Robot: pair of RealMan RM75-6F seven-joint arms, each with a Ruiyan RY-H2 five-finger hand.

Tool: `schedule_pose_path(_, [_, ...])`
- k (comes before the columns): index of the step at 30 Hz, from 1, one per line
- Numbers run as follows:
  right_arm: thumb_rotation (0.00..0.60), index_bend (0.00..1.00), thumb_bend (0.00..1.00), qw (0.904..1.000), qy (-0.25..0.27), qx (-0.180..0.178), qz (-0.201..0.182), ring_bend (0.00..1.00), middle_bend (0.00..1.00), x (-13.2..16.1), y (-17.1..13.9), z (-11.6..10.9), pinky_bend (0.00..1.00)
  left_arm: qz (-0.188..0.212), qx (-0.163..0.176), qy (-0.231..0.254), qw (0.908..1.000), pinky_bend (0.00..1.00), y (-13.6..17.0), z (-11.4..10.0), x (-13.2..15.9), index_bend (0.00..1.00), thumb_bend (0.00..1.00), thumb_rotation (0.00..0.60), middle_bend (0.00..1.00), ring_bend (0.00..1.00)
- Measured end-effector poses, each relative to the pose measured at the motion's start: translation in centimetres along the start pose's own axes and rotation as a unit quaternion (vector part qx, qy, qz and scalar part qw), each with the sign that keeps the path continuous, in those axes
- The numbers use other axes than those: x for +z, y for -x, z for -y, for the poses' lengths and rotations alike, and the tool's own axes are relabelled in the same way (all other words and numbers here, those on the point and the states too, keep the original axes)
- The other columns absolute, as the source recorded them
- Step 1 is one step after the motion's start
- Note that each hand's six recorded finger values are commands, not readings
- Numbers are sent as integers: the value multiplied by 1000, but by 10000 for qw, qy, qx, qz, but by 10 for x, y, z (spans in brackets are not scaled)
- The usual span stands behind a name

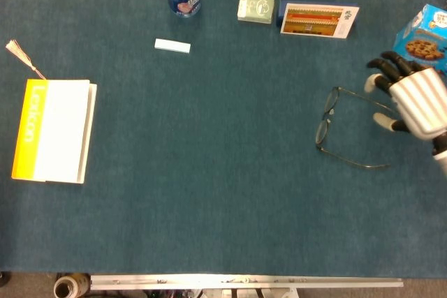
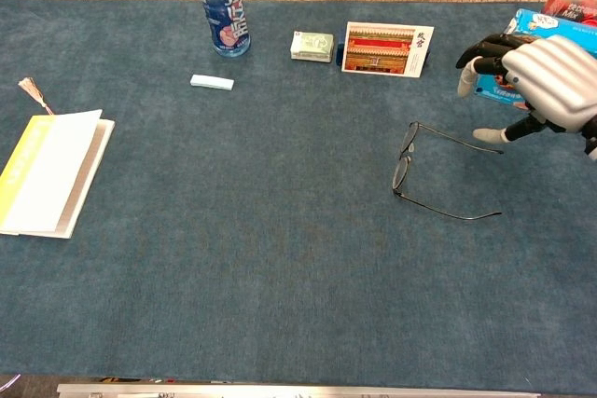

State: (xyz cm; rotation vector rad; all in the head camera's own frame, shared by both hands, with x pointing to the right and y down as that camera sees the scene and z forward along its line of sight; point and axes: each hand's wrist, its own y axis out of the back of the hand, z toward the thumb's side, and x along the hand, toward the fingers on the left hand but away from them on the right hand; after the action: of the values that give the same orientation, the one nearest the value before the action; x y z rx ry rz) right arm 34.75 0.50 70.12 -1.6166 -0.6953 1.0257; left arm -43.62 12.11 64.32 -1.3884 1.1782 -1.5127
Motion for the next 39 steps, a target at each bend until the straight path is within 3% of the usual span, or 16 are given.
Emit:
schedule_pose_path(20, [600,464,97,9973,172,379,-606,184,309,40,27,34,437,-64,-6,48,10000,588,3,1,-6,521,40,600,469,385])
schedule_pose_path(39, [600,464,97,9965,271,421,-669,184,309,48,40,47,437,-117,-26,104,9999,588,5,3,-12,526,40,600,470,385])
